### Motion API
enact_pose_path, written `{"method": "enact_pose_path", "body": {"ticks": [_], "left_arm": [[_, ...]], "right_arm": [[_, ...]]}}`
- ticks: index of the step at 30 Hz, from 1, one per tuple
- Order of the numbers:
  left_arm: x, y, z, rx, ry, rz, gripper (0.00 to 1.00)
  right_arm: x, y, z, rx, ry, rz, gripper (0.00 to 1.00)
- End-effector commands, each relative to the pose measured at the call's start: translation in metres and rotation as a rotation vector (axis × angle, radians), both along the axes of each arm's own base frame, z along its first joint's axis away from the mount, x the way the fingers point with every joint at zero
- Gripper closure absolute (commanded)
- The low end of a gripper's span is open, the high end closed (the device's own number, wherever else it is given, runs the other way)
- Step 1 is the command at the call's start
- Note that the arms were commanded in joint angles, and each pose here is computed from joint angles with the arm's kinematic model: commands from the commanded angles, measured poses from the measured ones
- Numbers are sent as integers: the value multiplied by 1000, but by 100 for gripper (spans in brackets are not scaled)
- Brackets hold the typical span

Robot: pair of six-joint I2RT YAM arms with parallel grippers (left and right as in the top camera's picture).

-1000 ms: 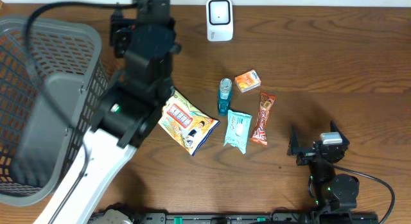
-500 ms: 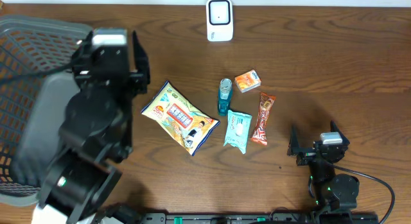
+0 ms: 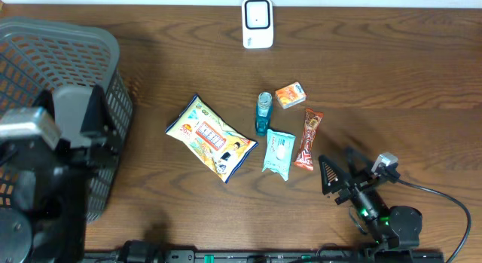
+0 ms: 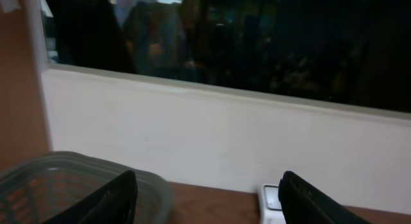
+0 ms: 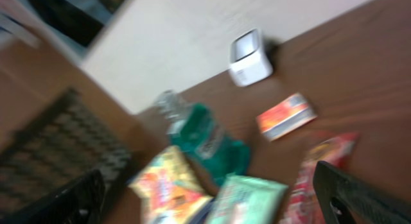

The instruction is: Scan the item barcode

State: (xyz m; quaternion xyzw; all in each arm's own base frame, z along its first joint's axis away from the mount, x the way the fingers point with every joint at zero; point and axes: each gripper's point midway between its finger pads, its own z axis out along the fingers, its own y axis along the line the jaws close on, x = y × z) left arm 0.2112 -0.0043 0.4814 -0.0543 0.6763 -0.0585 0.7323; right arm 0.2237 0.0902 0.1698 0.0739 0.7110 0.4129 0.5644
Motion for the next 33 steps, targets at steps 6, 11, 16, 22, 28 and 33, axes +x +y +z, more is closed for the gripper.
{"method": "enact_pose_path", "body": {"ticks": [6, 11, 16, 22, 28, 33], "left_arm": [[-63, -46, 10, -46, -88, -307, 28], [-93, -49, 11, -39, -151, -329, 29], [-119, -49, 3, -78, -200, -327, 28], [-132, -49, -1, -106, -226, -335, 26], [-133, -48, -1, -107, -227, -329, 25], [-142, -49, -6, -103, -250, -332, 25]], "right_arm": [[-18, 24, 7, 225, 126, 175, 1], [-30, 37, 4, 115, 68, 277, 1], [-28, 37, -2, 92, 88, 278, 1], [-16, 35, 15, 11, 94, 256, 1], [23, 20, 39, -307, 306, 173, 1], [46, 23, 47, -585, 487, 91, 1]]}}
